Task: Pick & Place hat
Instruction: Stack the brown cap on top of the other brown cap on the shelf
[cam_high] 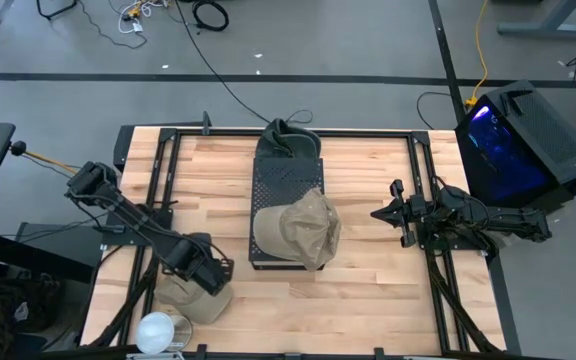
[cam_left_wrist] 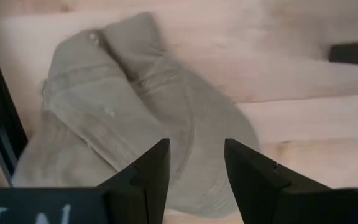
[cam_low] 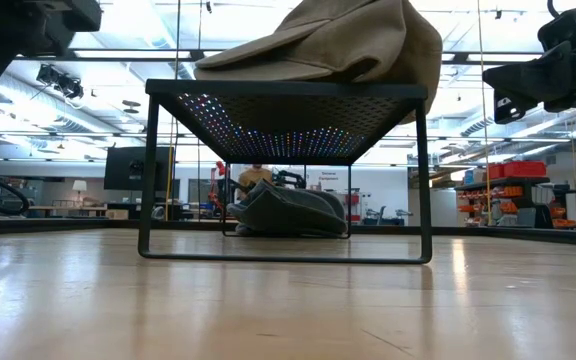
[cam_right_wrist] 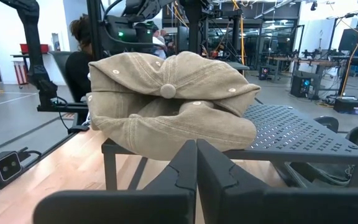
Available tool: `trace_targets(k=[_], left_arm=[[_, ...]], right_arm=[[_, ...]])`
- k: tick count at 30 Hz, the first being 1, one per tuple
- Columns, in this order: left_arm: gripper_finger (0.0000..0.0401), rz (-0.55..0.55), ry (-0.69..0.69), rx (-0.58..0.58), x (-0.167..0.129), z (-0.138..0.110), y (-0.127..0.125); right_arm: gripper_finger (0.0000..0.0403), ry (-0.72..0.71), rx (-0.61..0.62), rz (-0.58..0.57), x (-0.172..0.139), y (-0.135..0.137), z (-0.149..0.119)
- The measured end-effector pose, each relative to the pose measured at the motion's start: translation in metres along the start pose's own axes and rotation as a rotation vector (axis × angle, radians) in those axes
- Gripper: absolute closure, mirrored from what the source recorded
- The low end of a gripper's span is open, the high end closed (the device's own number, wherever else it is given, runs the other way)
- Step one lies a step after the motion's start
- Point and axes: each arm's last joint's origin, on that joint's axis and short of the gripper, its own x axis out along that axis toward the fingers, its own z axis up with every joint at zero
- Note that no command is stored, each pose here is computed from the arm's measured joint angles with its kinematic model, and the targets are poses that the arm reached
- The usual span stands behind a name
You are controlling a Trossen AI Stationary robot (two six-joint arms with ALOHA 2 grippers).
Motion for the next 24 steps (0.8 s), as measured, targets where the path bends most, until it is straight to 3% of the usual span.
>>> trace_targets(k=[8, 24], left_arm=[[0.0243, -0.016, -0.027, -0.102, 0.001, -0.009, 0.006], [0.0243, 0.0, 0.009, -0.108, 0.027, -0.019, 0.021]], right_arm=[[0.0396, 0.0, 0.0, 0.0, 0.0, 0.0, 0.0], [0.0396, 0.0, 0.0, 0.0, 0.0, 0.0, 0.0]])
